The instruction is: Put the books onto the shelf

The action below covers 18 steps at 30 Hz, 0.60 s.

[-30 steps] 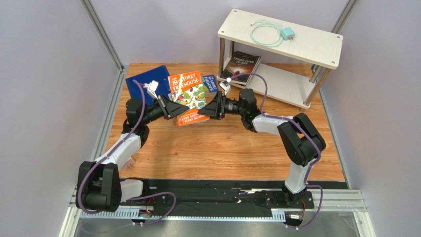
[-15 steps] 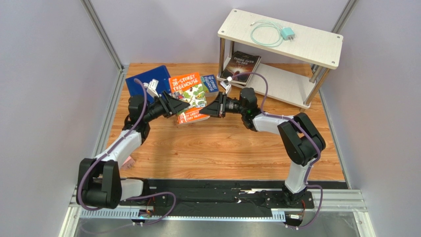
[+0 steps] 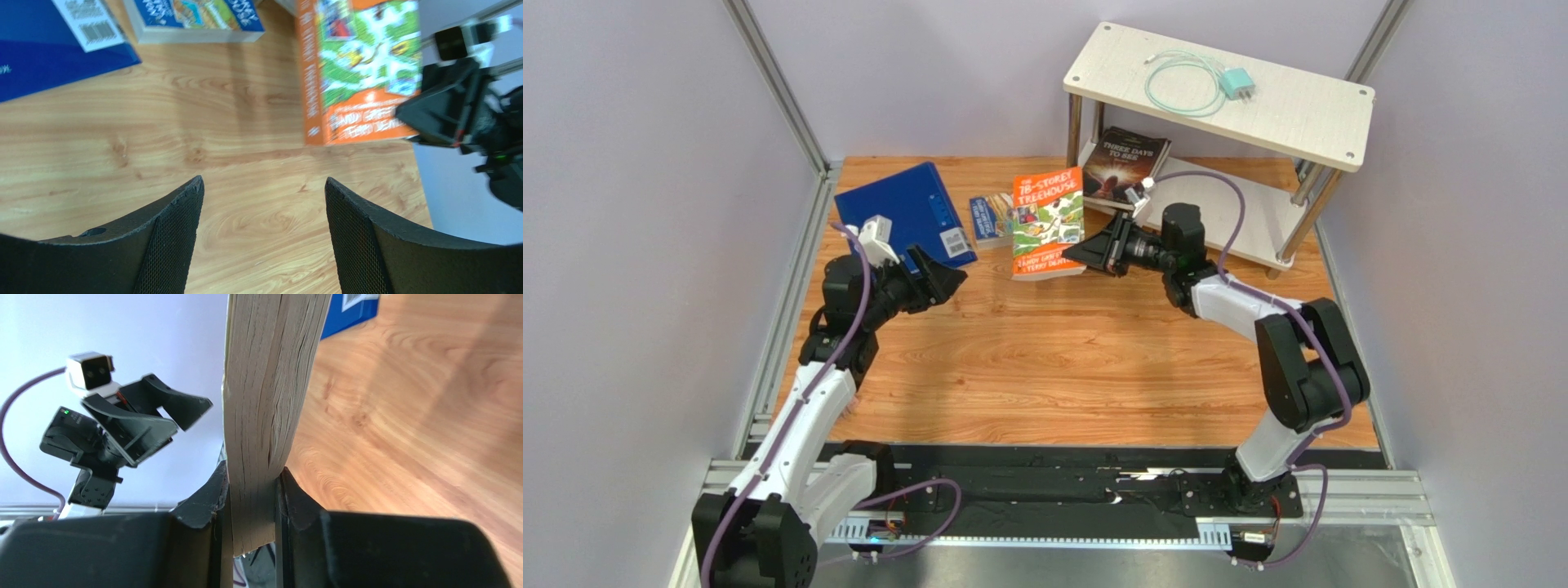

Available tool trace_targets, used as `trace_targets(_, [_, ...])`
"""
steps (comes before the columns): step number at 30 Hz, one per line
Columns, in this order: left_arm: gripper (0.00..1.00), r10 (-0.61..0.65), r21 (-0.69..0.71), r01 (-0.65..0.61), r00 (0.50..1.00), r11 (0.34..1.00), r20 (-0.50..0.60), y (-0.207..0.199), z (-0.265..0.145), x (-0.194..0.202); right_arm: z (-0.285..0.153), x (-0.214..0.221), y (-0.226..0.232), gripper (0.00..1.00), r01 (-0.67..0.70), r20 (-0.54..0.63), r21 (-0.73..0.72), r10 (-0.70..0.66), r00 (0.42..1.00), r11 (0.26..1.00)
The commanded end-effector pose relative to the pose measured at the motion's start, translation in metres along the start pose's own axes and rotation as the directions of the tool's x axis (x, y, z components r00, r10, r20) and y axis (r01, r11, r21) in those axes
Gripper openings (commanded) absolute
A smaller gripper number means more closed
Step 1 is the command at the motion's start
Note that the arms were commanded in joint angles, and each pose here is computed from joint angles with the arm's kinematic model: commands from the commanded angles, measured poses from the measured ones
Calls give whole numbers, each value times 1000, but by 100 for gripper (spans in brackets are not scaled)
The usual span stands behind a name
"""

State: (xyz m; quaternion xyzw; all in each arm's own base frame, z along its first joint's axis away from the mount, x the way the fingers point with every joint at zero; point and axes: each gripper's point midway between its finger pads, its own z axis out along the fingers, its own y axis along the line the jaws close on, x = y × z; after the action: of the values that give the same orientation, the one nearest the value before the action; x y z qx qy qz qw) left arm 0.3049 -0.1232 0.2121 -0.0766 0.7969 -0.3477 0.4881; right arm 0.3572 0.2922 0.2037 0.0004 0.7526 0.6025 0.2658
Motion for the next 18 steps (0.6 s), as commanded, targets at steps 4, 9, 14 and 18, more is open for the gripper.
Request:
trace_targets(4, [77, 0, -46, -3, 997, 999, -76, 25, 4, 32, -36, -48, 30, 0, 181, 155, 20, -182, 971, 983])
trace_targets(9, [76, 4, -40, -8, 996, 999, -87, 26, 4, 38, -55, -69, 11, 0, 163, 232, 108, -184, 955, 981])
trace_targets(14, [76, 12, -50, -17, 994, 999, -108, 31, 3, 45, -72, -96, -9, 0, 115, 338, 153, -162, 927, 981])
trace_targets(18, [76, 21, -56, -27, 993, 998, -116, 34, -1, 50, -78, -113, -15, 0, 106, 385, 143, -154, 910, 984])
